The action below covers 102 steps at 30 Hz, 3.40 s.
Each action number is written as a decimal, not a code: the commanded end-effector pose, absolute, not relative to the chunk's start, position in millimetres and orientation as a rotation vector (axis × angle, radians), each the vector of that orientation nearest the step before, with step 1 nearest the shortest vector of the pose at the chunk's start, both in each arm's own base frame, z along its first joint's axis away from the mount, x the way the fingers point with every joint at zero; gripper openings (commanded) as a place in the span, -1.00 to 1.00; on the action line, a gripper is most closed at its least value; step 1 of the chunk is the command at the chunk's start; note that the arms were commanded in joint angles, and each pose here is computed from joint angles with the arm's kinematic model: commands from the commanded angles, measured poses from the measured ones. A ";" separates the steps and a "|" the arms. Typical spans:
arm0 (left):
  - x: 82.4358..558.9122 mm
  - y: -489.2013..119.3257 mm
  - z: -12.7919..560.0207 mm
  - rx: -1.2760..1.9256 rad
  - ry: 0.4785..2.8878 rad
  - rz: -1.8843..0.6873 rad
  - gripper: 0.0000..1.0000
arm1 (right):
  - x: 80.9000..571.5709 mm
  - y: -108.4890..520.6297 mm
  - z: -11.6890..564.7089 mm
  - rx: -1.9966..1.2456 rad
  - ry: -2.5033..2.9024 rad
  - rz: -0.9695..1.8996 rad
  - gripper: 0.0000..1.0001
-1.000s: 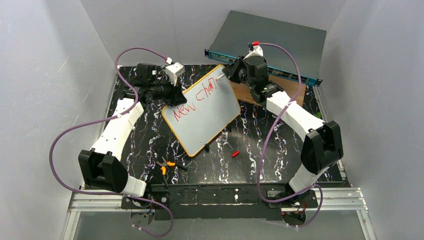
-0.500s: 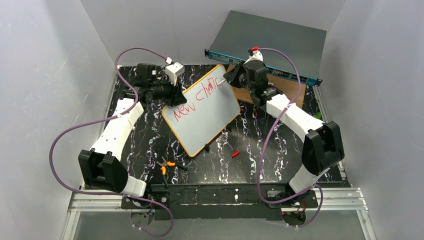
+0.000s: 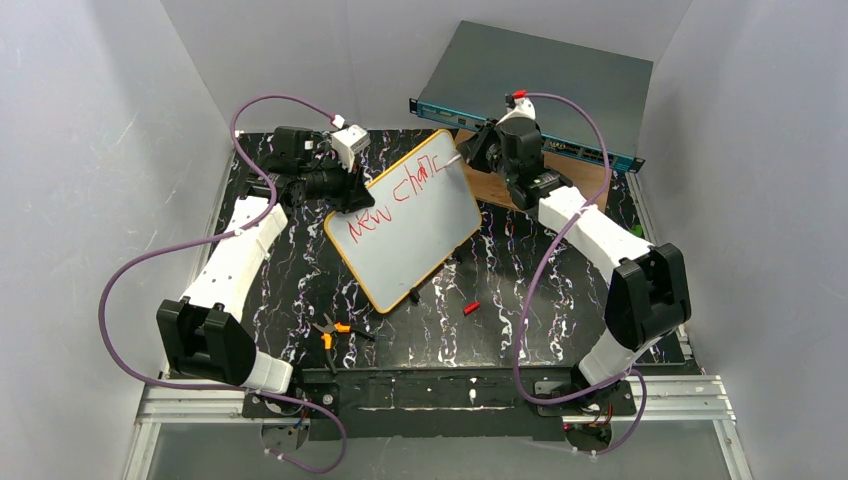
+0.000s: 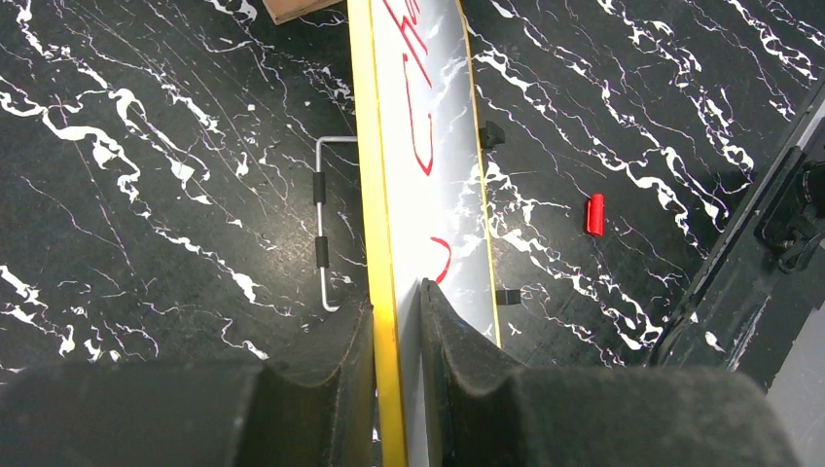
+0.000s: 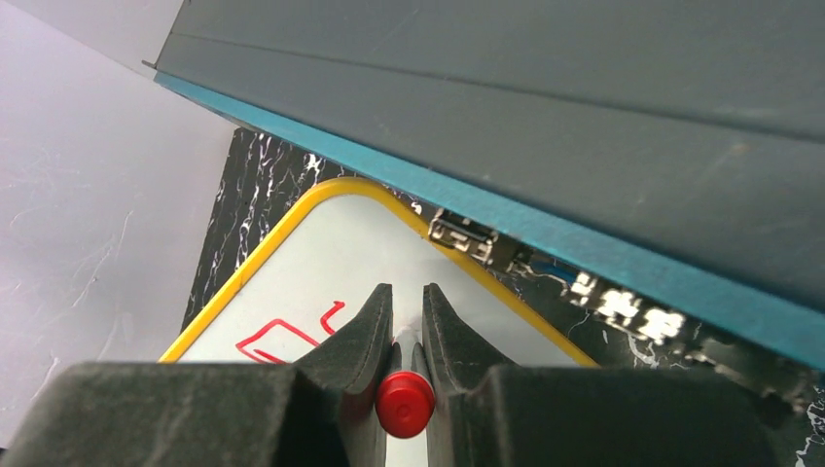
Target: Write a sentence on the whiteboard
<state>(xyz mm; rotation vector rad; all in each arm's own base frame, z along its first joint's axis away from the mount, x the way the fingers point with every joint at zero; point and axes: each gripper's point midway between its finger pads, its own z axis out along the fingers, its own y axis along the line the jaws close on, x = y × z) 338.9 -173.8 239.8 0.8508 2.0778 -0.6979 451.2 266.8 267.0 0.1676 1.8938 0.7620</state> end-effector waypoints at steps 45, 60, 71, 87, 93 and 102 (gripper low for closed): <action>339.2 -171.9 250.0 0.941 2.018 -0.623 -1.00 | 472.6 256.5 316.9 0.239 1.780 0.764 -0.97; 339.3 -171.9 250.8 0.943 2.016 -0.619 -1.00 | 472.9 265.6 324.9 0.212 1.768 0.814 -0.97; 340.7 -172.0 250.2 0.943 2.018 -0.619 -1.00 | 467.5 272.4 321.8 0.197 1.780 0.843 -0.97; 341.6 -172.4 249.9 0.943 2.020 -0.619 -1.00 | 460.8 276.4 308.2 0.192 1.812 0.843 -0.97; 341.4 -172.7 248.4 0.945 2.023 -0.624 -1.00 | 457.8 275.2 299.0 0.202 1.836 0.832 -0.97; 342.7 -173.2 249.3 0.945 2.021 -0.624 -1.00 | 453.1 267.4 285.0 0.215 1.867 0.789 -0.97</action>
